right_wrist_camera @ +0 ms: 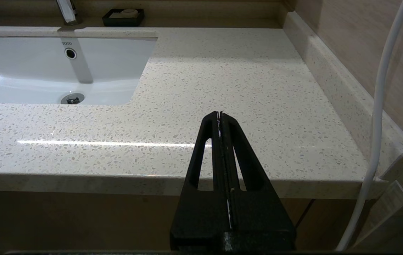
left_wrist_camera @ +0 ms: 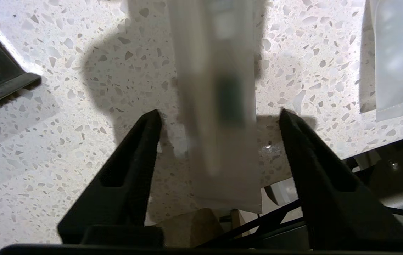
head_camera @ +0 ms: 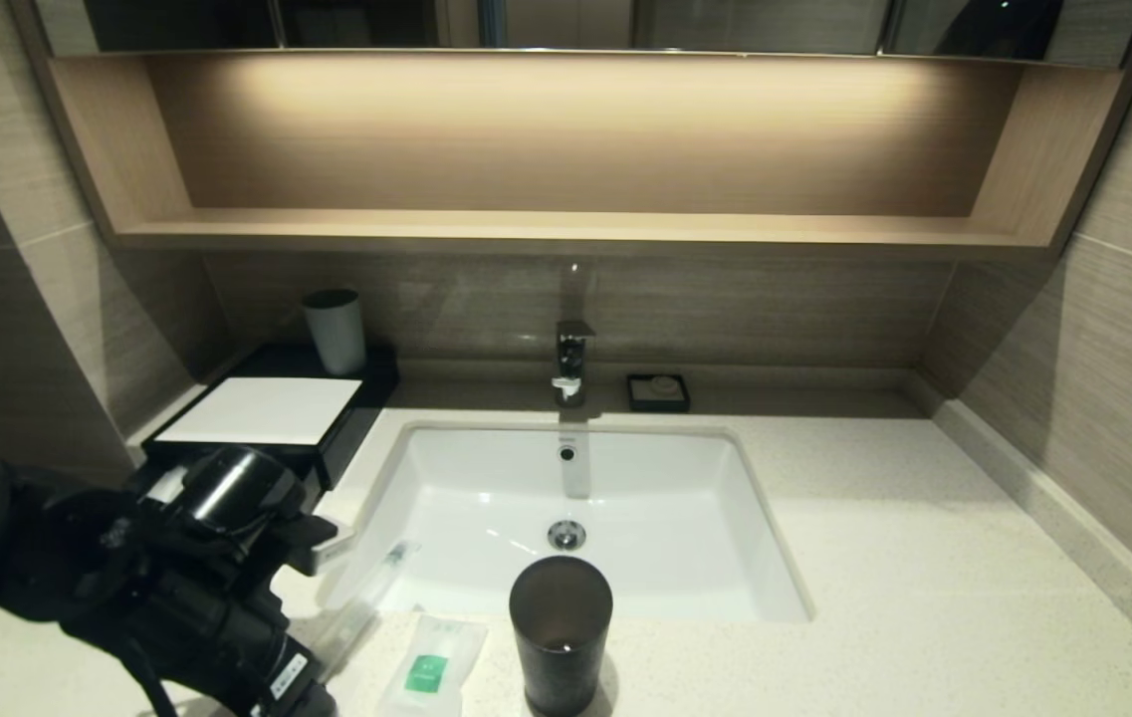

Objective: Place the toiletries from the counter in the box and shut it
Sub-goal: Pick up the bathroom toiletry

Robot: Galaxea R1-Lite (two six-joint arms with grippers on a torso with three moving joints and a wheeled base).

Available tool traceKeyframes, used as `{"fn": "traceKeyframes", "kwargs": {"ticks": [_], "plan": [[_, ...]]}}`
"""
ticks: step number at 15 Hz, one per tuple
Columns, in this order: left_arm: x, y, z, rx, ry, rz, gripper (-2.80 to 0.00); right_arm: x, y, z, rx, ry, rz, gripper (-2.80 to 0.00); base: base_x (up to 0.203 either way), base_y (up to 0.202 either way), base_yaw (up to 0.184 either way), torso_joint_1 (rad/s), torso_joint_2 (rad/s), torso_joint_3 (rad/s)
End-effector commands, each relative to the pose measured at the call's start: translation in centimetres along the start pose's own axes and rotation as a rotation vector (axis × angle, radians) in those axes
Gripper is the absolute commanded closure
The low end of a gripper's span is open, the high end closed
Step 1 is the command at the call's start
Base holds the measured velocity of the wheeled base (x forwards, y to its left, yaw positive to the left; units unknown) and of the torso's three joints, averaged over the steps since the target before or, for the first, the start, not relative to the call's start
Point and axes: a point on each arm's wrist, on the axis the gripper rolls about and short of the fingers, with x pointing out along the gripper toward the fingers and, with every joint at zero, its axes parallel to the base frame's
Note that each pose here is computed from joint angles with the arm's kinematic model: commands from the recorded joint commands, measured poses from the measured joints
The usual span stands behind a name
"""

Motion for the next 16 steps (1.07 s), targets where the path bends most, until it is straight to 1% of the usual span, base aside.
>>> {"fn": "traceKeyframes", "kwargs": {"ticks": [1, 6, 9, 11, 13, 16], "plan": [[0.1, 0.0, -0.1, 0.001, 0.006, -0.002, 0.00, 0.0, 0.0, 0.0, 0.000, 0.001, 0.001, 0.00, 0.000, 0.000, 0.000, 0.000, 0.00, 0.000], [0.0, 0.0, -0.1, 0.000, 0.008, -0.002, 0.00, 0.0, 0.0, 0.0, 0.000, 0.001, 0.001, 0.00, 0.000, 0.000, 0.000, 0.000, 0.00, 0.000], [-0.5, 0.0, -0.1, -0.003, -0.013, 0.003, 0.00, 0.0, 0.0, 0.0, 0.000, 0.001, 0.001, 0.00, 0.000, 0.000, 0.000, 0.000, 0.00, 0.000], [-1.6, -0.1, 0.2, -0.003, -0.057, 0.014, 0.00, 0.0, 0.0, 0.0, 0.000, -0.001, 0.001, 0.00, 0.000, 0.000, 0.000, 0.000, 0.00, 0.000], [-3.1, 0.0, 0.6, -0.015, -0.127, 0.030, 0.00, 0.0, 0.0, 0.0, 0.000, 0.001, 0.001, 0.00, 0.000, 0.000, 0.000, 0.000, 0.00, 0.000], [-6.0, 0.3, 1.4, -0.085, -0.238, 0.076, 0.00, 0.0, 0.0, 0.0, 0.000, 0.000, 0.001, 0.00, 0.000, 0.000, 0.000, 0.000, 0.00, 0.000]]}}
